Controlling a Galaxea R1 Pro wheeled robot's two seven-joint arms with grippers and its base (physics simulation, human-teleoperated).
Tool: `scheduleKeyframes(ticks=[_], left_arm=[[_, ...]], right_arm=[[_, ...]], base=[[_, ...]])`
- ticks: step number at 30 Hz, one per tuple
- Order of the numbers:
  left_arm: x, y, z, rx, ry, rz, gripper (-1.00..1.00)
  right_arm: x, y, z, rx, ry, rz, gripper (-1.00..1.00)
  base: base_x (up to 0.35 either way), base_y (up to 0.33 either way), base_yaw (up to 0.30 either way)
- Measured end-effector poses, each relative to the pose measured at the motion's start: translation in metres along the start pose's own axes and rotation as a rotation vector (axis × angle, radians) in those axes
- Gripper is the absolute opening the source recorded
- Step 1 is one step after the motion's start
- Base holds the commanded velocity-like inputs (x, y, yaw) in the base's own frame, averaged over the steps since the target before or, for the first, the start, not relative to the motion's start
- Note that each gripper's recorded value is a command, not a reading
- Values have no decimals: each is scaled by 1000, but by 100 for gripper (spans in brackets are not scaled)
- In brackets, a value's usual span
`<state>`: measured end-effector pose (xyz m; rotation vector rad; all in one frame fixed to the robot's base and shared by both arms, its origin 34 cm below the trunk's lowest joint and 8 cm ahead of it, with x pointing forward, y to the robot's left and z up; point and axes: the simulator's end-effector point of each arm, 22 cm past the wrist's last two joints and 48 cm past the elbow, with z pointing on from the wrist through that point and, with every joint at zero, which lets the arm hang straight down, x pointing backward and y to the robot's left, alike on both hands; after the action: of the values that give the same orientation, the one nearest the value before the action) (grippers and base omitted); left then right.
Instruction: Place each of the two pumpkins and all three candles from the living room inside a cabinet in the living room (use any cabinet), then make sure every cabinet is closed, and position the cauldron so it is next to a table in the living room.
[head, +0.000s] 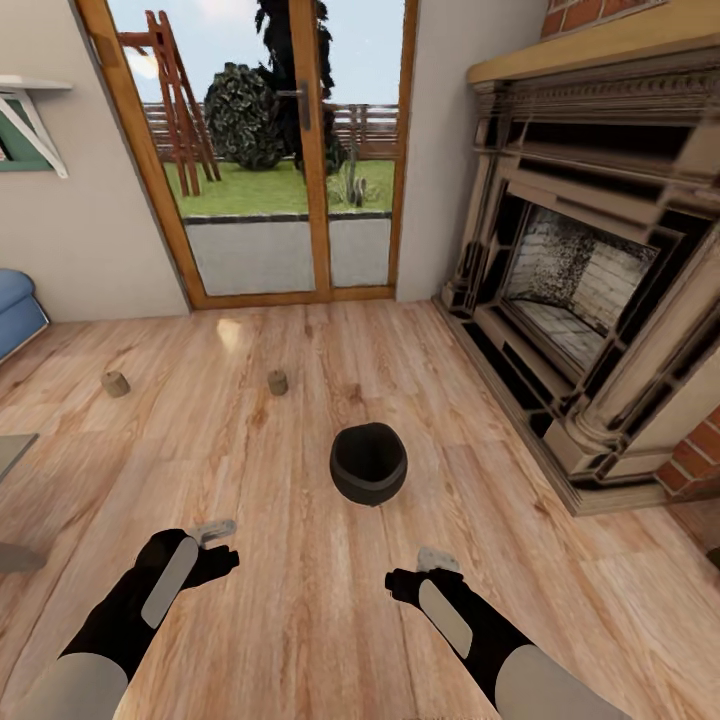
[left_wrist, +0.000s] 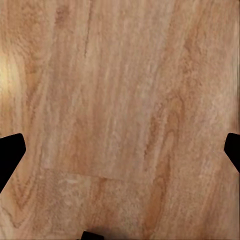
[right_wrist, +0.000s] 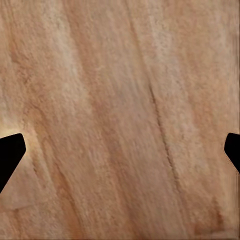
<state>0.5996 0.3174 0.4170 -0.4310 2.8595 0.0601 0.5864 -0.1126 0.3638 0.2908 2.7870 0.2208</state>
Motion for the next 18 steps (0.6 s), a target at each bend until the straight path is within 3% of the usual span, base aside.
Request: scheduleKeyframes(ticks=[18], left_arm=[[0, 0, 0, -4, -2, 8, 100]], right_arm=[[0, 0, 0, -1, 1, 1, 100]], base=[[0, 0, -277]])
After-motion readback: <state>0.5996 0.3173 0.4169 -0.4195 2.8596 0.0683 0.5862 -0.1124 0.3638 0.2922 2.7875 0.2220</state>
